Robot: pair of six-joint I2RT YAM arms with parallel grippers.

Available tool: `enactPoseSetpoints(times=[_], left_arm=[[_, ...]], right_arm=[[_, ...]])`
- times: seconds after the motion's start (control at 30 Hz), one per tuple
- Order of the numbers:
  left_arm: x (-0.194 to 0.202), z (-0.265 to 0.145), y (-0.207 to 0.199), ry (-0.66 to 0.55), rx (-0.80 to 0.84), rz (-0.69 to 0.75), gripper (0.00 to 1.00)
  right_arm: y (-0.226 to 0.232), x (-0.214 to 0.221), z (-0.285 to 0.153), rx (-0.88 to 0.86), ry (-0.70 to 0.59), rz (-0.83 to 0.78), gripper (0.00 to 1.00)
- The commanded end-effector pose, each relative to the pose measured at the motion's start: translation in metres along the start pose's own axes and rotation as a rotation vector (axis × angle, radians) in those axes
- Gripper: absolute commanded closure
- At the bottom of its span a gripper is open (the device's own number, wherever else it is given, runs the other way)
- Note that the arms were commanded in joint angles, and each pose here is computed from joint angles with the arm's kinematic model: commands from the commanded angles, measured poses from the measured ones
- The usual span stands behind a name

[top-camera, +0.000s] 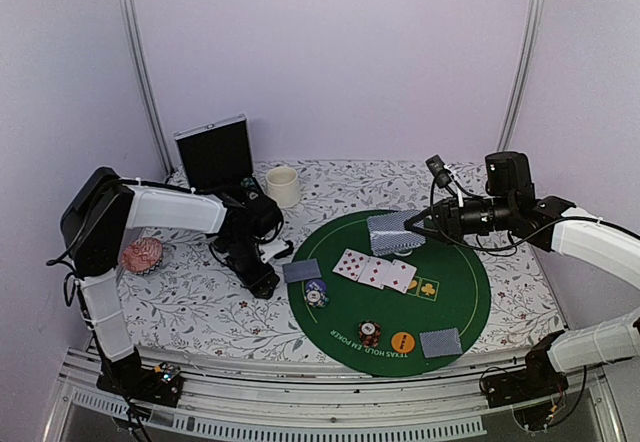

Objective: Distribute texas hold em gaming equipment

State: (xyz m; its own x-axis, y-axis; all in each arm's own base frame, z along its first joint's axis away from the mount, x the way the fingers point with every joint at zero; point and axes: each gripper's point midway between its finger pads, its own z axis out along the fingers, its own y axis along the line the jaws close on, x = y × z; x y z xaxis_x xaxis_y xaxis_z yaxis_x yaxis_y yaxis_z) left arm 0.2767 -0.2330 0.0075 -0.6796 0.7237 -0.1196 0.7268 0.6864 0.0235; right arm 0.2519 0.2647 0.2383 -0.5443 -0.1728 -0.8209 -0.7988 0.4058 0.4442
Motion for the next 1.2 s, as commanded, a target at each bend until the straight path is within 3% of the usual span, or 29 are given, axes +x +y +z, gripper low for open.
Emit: enactPoseSetpoints(times=[0.0,0.23,0.5,0.77,0.87,0.97,1.17], left_arm=[[0.031,0.020,0.001,0.136,-0.019,-0.013,0.24],[0.023,0.034,0.014,0.123,-0.038,-0.081,0.23],[0.026,0.034,0.015,0.127,-0.040,-0.083,0.39],[0.034,0.028,0.011,0.145,-0.024,-0.094,0.33],[0.038,0.029,0.010,0.154,-0.021,-0.094,0.42],[0.038,0.028,0.010,0.155,-0.020,-0.097,0.62],[0.017,-0.004,0.024,0.069,-0.091,-0.111,0.66]], right_arm=[[0.001,-0.003,-0.006,0.009,-0.017,-0.020,0.98],[0.001,-0.002,-0.006,0.012,-0.015,-0.018,0.98],[0.003,-0.003,-0.009,0.018,-0.020,-0.019,0.98],[0.004,-0.006,-0.010,0.019,-0.025,-0.020,0.98],[0.004,-0.006,-0.010,0.021,-0.025,-0.020,0.98],[0.005,-0.008,-0.012,0.024,-0.026,-0.021,0.98],[0.008,-0.012,-0.015,0.023,-0.037,-0.029,0.98]])
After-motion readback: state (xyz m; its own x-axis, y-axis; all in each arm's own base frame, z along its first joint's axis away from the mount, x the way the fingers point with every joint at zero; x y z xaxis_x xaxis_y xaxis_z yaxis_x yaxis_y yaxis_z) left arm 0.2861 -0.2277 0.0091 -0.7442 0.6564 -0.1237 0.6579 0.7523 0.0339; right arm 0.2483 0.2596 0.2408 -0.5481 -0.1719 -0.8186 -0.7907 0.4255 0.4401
